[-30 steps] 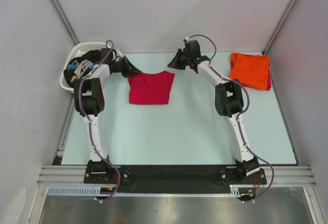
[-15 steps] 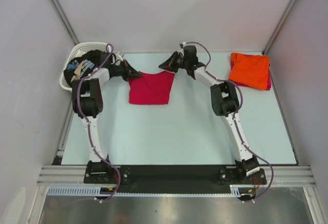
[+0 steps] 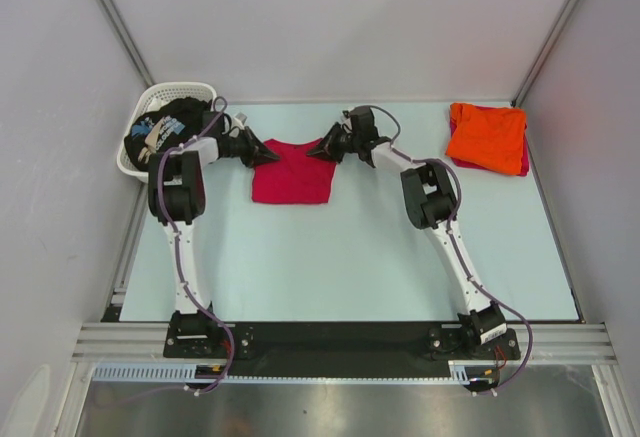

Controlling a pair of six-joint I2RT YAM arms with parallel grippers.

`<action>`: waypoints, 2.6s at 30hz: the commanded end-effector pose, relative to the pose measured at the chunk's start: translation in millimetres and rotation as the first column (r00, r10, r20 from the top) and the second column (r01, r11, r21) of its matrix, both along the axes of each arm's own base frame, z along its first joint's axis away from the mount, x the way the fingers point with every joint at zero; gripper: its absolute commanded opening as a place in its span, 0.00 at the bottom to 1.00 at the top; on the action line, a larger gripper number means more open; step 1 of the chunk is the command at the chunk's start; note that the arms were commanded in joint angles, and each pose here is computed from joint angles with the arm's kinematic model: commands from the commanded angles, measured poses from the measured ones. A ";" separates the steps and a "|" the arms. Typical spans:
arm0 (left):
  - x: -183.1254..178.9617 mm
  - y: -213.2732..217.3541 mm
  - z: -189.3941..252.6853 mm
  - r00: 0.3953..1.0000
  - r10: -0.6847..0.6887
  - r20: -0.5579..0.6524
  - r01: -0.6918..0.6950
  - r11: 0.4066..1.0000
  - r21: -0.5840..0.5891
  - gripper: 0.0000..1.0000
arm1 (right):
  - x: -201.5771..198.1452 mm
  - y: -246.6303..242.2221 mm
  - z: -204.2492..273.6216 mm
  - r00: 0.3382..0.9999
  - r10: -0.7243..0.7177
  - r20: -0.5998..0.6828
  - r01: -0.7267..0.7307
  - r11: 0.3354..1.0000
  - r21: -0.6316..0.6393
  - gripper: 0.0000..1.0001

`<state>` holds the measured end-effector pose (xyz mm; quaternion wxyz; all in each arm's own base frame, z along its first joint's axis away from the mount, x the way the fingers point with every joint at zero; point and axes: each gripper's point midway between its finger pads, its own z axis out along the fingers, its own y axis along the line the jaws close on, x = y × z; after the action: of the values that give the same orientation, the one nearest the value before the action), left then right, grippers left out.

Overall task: Fold and stack the t-shirts
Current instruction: Smooth out wrinkles on the folded tshirt, then put the neatly folded tshirt into the corner of the board with both arms

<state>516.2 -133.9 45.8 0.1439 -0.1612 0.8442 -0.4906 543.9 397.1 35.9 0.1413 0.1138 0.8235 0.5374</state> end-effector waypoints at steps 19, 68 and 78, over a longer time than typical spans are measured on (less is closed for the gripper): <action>-8.1 12.5 46.6 0.979 -0.092 0.181 0.065 0.987 0.149 0.44 | -6.1 -32.0 68.5 0.942 0.026 0.334 0.120 0.905 -0.409 0.00; -181.0 -73.6 85.8 0.904 -0.395 0.161 0.346 0.899 0.268 0.99 | -122.4 -515.2 100.4 0.774 -0.599 0.205 0.529 0.434 -0.729 1.00; -186.2 -70.6 88.2 0.899 -0.408 0.161 0.354 0.891 0.285 1.00 | -96.0 -598.1 92.6 0.721 -0.665 0.197 0.591 0.441 -0.675 1.00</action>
<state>332.1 -205.0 113.0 0.1239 0.0527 0.9036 -0.4066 427.6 -176.0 111.3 0.2870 0.3909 0.8716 0.0717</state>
